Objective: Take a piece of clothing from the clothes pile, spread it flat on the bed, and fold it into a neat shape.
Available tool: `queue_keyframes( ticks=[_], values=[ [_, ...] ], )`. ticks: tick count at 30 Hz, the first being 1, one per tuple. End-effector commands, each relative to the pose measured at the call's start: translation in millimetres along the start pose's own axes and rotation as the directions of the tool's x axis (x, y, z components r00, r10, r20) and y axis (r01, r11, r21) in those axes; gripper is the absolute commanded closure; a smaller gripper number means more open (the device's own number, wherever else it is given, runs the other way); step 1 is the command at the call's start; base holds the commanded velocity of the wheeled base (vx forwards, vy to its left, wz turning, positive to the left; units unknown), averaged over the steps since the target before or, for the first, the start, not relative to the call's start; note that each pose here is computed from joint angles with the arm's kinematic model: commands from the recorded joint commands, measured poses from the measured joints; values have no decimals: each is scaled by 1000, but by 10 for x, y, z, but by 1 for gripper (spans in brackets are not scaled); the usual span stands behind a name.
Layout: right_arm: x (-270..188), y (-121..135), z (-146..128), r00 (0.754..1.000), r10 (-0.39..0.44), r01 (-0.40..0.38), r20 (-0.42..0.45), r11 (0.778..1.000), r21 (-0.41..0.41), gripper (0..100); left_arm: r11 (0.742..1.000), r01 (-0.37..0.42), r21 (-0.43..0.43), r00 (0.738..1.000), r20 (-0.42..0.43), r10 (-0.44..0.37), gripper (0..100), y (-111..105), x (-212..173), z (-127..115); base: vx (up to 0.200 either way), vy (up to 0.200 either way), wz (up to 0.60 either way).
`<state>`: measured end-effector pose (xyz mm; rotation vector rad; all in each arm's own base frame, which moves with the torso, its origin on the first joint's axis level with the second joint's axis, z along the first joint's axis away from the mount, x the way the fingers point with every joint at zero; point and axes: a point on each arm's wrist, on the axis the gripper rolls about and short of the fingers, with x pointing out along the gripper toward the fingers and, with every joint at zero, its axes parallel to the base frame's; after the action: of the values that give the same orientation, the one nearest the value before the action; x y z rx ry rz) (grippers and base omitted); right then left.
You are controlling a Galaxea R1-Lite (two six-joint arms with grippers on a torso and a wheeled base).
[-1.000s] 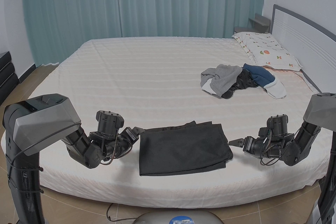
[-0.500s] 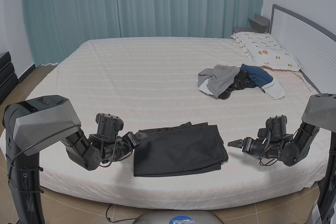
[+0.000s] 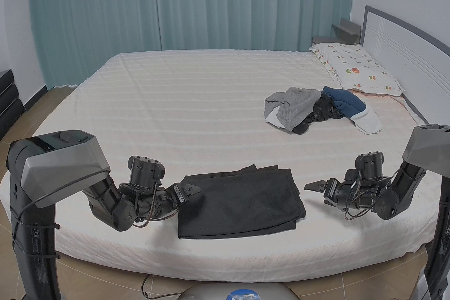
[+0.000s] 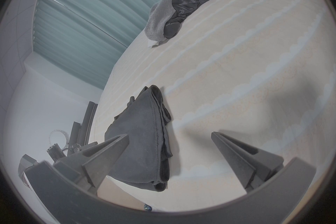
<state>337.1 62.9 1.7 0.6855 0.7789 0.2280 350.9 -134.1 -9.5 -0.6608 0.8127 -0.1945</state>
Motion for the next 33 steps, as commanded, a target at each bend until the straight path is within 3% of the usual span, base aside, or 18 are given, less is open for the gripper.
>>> queue_keyframes(
  ticks=[1,12,13,33],
  values=[
    [4,8,11,1000,4,-4,4,1000,-1,0,1000,-2,18,1000,-7,2,0,46,59,-63,0,0,0],
    [7,16,5,1000,5,-5,2,1000,-3,0,999,-3,51,1000,-25,4,0,15,85,-155,0,0,0],
    [8,19,1,1000,6,-6,1,1000,-2,0,999,-3,50,1000,-23,4,100,13,90,-152,0,0,0],
    [-14,39,23,1000,12,-12,10,1000,13,0,999,-36,13,999,39,35,100,-11,73,-111,0,0,0]
  ],
)
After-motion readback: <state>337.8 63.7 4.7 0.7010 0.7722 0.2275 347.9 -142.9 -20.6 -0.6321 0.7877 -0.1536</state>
